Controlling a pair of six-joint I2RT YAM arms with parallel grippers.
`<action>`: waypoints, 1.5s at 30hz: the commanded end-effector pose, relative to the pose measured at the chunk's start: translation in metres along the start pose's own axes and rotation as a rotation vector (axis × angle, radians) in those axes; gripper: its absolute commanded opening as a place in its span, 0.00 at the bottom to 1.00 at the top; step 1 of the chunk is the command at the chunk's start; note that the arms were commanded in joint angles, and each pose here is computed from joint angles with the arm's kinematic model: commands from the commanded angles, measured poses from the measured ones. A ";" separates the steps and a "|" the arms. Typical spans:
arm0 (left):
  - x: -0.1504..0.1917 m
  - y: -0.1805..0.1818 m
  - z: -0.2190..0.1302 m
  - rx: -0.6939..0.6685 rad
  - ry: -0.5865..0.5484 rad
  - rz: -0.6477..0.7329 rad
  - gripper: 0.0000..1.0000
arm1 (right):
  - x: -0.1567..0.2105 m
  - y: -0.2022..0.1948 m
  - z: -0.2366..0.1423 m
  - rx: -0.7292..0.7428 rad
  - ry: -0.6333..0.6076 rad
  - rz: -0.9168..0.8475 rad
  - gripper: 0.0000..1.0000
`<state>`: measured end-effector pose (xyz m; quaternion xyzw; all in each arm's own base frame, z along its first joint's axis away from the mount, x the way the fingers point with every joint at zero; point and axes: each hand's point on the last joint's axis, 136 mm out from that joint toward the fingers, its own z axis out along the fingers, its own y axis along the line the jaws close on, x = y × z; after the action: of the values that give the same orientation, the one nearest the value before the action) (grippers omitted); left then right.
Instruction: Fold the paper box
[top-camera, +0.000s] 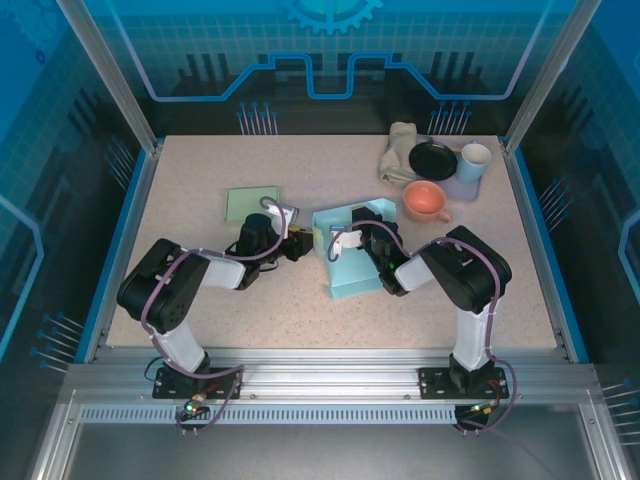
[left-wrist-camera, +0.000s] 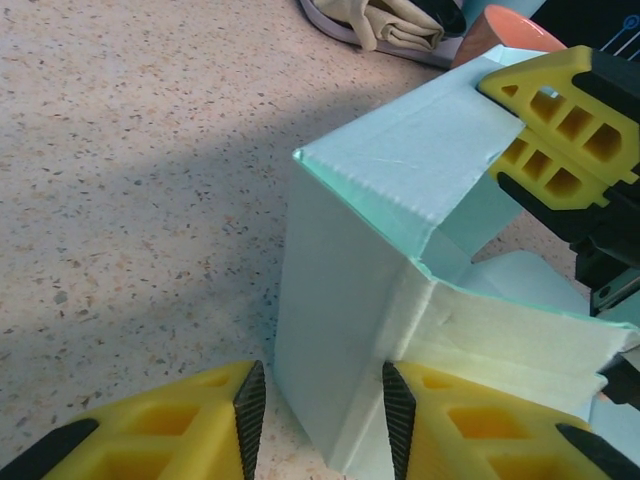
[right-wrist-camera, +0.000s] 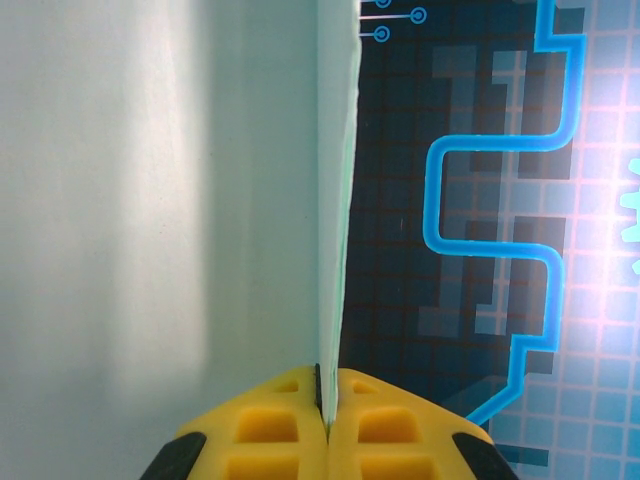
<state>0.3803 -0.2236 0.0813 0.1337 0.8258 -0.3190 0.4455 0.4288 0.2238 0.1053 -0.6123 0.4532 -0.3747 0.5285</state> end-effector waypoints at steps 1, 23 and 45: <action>0.002 -0.013 -0.001 0.059 -0.007 0.007 0.42 | 0.001 0.011 -0.002 -0.022 0.004 0.002 0.00; 0.002 -0.014 -0.001 0.061 -0.005 -0.022 0.49 | 0.005 0.013 0.002 -0.039 0.025 -0.003 0.00; 0.001 -0.011 0.017 0.034 0.008 -0.090 0.53 | 0.006 0.013 0.004 -0.044 0.031 0.001 0.00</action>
<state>0.3757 -0.2384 0.0760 0.1180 0.8256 -0.3556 0.4219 0.4312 0.2221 0.1063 -0.6092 0.4576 -0.3797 0.5247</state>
